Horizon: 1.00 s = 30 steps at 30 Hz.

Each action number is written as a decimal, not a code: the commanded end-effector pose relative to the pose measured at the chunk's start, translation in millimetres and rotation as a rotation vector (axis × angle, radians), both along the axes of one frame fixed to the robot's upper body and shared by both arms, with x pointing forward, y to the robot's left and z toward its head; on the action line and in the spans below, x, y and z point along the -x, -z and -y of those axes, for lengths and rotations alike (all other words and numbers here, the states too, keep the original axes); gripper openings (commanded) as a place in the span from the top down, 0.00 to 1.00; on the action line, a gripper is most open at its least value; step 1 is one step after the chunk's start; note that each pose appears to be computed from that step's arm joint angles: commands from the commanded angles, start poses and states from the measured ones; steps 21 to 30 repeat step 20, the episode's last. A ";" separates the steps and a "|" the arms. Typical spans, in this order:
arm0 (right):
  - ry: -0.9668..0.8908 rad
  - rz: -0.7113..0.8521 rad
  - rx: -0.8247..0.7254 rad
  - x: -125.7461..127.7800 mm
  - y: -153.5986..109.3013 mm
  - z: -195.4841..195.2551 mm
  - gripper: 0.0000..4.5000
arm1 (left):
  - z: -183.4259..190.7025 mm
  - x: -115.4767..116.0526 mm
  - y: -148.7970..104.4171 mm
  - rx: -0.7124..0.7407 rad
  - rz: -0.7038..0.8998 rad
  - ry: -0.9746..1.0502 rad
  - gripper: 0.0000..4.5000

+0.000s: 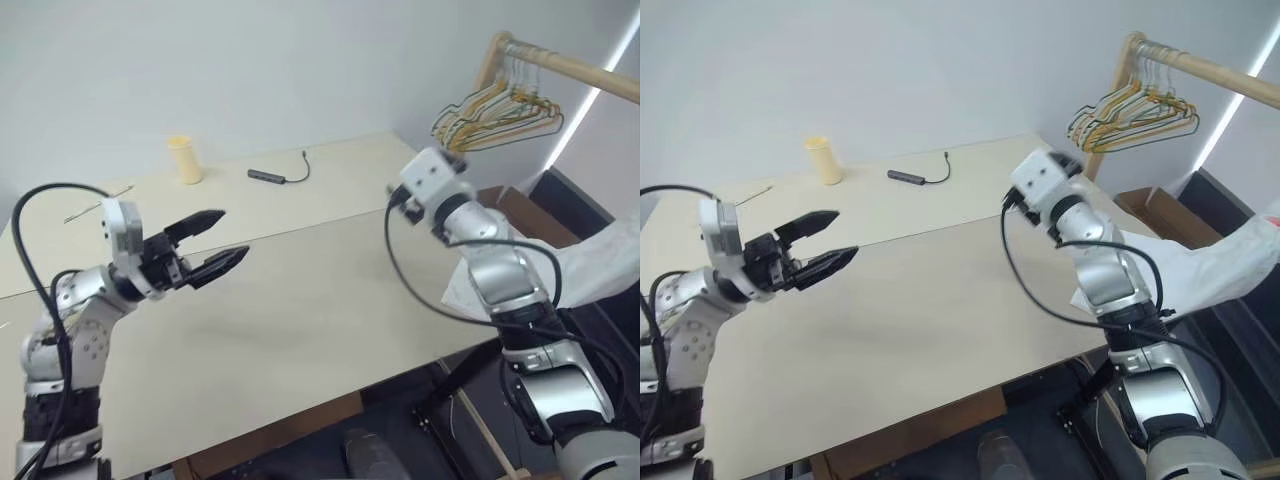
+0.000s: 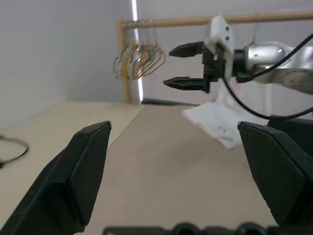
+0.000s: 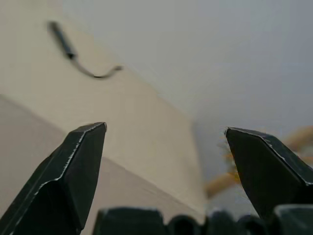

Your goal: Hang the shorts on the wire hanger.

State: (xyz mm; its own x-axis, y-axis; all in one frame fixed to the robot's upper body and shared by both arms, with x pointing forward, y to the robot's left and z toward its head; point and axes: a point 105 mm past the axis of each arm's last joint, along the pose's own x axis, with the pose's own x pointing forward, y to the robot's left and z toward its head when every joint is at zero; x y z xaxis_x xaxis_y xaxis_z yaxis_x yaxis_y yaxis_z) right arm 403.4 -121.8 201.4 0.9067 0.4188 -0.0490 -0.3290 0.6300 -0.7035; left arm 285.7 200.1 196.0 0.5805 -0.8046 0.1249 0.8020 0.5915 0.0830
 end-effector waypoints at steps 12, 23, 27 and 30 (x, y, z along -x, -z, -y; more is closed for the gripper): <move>-0.344 -0.157 0.163 34.2 35.1 -43.2 0.00 | -8.4 31.4 25.8 -0.075 -0.057 -0.178 0.00; -0.361 -0.165 0.195 35.0 42.0 -46.3 0.00 | -8.9 32.8 27.2 -0.082 -0.070 -0.186 0.00; -0.361 -0.165 0.195 35.0 42.0 -46.3 0.00 | -8.9 32.8 27.2 -0.082 -0.070 -0.186 0.00; -0.361 -0.165 0.195 35.0 42.0 -46.3 0.00 | -8.9 32.8 27.2 -0.082 -0.070 -0.186 0.00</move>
